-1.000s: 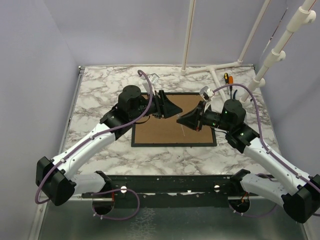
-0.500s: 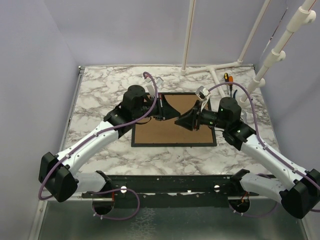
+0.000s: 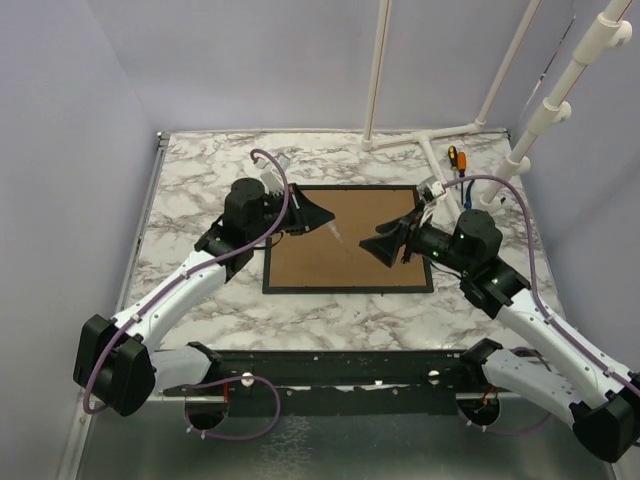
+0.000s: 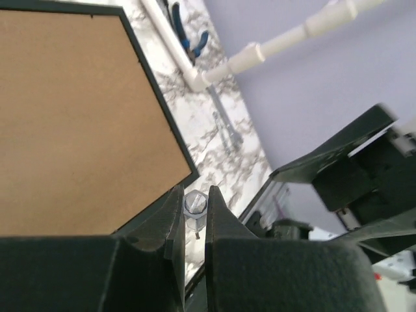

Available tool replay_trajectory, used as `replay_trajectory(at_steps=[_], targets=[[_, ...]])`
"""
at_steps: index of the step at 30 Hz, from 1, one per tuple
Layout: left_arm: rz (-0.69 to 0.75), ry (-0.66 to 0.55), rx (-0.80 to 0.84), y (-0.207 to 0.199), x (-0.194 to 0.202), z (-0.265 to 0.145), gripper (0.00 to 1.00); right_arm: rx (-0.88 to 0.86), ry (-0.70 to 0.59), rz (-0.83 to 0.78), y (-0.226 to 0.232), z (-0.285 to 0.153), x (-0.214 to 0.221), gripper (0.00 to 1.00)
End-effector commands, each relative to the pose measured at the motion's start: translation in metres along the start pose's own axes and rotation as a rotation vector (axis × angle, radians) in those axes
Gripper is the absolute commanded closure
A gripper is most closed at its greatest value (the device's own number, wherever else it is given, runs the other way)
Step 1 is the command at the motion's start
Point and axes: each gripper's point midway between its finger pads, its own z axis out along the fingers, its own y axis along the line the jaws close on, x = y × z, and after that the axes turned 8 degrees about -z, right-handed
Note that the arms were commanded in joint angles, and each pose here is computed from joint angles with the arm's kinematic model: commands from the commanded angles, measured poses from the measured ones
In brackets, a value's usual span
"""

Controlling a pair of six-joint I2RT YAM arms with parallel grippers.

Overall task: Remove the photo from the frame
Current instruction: Adjust the screwdriver.

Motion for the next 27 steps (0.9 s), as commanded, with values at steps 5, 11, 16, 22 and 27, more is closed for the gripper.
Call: replay_trajectory(at_steps=[5,11,16,22,27], targets=[[-0.209,-0.167,0.336,-0.033,-0.046,-0.029,1.0,0.086,-0.148,0.342,-0.006,-0.009,0.006,0.33],[-0.245,-0.211,0.482,-0.058,-0.056,-0.047,1.0,0.082,-0.279,0.642,-0.009,-0.004,-0.012,0.44],[-0.368,-0.209,0.482,-0.061,-0.063,-0.05,1.0,-0.174,-0.358,0.472,0.03,-0.007,-0.045,0.39],[-0.562,-0.181,0.457,-0.063,-0.071,-0.048,1.0,-0.132,-0.279,0.17,0.028,-0.001,-0.055,0.36],[-0.643,-0.185,0.33,-0.046,-0.074,-0.036,1.0,-0.151,-0.325,-0.032,0.033,-0.007,-0.065,0.32]])
